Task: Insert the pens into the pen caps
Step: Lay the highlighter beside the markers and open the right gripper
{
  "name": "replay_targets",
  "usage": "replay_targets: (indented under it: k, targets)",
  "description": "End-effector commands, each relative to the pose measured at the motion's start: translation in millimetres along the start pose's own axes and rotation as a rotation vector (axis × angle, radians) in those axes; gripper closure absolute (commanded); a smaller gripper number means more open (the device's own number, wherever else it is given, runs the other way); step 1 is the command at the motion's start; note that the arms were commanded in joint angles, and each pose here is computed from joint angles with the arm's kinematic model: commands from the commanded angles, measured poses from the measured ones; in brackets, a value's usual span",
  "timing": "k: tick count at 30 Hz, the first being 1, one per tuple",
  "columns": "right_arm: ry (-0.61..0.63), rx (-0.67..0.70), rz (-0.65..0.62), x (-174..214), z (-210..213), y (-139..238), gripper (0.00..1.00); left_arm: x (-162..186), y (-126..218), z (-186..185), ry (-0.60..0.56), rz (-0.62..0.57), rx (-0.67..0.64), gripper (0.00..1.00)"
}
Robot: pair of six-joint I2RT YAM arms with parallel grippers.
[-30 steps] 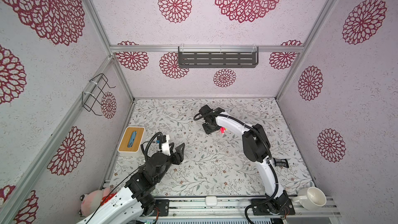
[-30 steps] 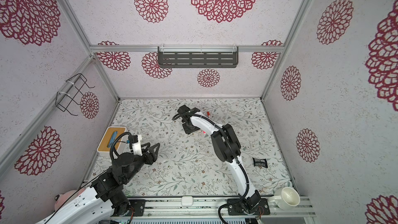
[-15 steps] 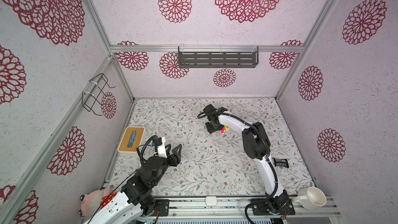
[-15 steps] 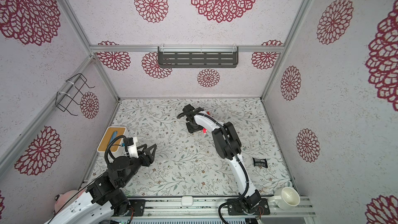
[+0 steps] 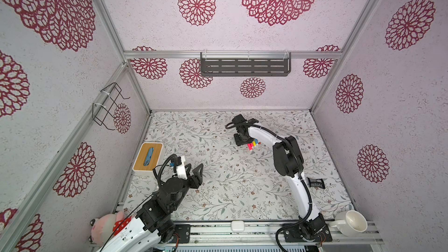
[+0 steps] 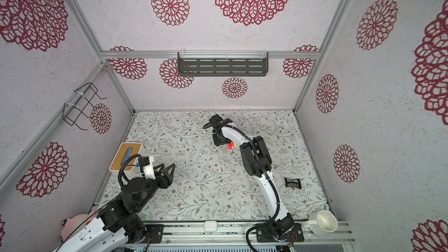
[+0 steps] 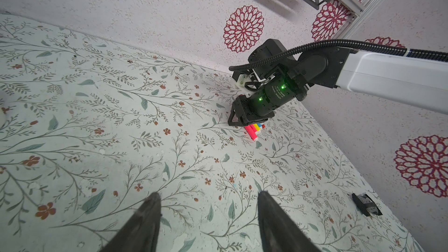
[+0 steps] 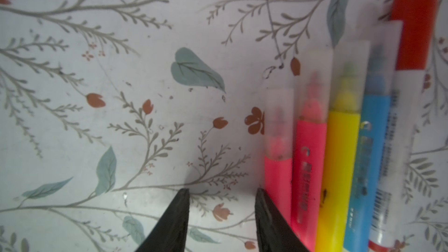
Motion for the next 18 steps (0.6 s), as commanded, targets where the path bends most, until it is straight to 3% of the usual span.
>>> replay_targets:
  k: [1,8,14,18]
  targets:
    - [-0.019,0.033,0.001,-2,-5,5,0.54,-6,3,1,0.015,-0.022,-0.006,0.35]
    - [-0.032,0.007,-0.059,-15,-4,43,0.53,-8,5,2,0.009,-0.029,-0.014,0.35]
    - [-0.019,-0.176,-0.237,-24,10,124,0.51,-23,10,10,-0.026,-0.060,-0.091,0.34]
    - [-0.054,-0.258,-0.411,-21,-6,181,0.49,-41,16,21,-0.060,-0.104,-0.196,0.32]
Point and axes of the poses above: each gripper's point midway between its finger pads, its own y axis back along the fingers, its own z axis along the line the jaws close on, x = y × z, the point moved 4 cm from there along y, back along the fingers, and after that the axes turned 11 degrees about -y, right-handed, at the moved point
